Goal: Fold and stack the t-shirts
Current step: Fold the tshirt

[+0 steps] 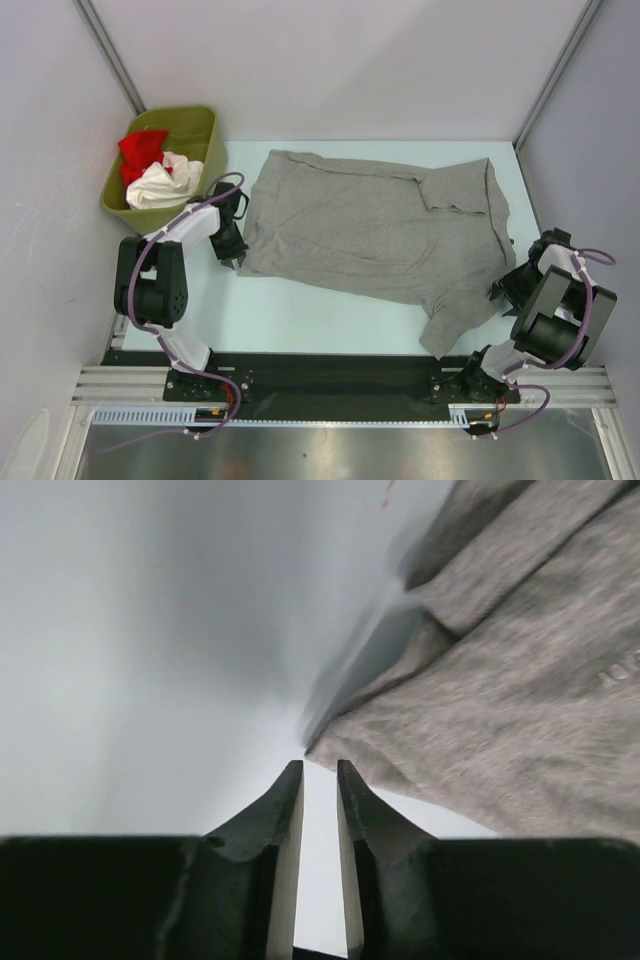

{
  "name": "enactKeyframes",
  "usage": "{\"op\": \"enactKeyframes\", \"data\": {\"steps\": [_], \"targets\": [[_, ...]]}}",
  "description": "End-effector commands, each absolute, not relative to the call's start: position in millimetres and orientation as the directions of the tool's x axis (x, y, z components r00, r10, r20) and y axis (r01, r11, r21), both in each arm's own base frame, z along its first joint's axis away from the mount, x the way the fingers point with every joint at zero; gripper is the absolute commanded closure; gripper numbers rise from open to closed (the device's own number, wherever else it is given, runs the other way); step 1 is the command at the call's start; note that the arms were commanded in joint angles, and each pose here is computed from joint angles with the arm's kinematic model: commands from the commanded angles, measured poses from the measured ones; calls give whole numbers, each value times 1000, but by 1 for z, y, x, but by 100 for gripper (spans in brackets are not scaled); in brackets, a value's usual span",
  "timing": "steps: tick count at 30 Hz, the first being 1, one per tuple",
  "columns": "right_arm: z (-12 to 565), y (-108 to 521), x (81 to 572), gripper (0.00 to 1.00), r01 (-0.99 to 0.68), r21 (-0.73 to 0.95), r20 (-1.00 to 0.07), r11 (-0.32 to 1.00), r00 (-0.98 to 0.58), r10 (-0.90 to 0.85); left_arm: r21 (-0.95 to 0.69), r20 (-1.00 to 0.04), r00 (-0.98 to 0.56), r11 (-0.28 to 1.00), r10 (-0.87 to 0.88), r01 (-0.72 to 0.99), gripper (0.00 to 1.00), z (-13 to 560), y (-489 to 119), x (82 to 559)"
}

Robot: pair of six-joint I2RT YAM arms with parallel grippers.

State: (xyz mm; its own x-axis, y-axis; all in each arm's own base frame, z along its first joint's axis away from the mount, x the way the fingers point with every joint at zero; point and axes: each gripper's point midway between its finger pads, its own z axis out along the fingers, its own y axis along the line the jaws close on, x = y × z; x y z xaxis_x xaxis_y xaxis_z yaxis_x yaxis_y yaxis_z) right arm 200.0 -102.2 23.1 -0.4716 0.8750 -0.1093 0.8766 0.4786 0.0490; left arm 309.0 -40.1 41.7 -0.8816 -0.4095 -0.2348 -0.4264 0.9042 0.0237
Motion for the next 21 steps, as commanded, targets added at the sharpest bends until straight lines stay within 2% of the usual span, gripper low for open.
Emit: {"op": "enactKeyframes", "data": {"steps": [1, 11, 15, 21], "targets": [[23, -106, 205, 46, 871, 55, -122, 487, -479, 870, 27, -254, -871, 897, -421, -441, 74, 47, -30, 306], [24, -99, 206, 48, 861, 88, -100, 500, -492, 865, -15, -264, -864, 897, -429, -441, 62, 36, -35, 318], [25, -98, 207, 48, 859, 98, -103, 502, -493, 864, -13, -249, -864, 894, -437, -448, 62, 27, -36, 323], [24, -99, 207, 49, 860, 100, -98, 501, -492, 865, -13, -219, -870, 893, -443, -451, 70, 16, -38, 316]]}}
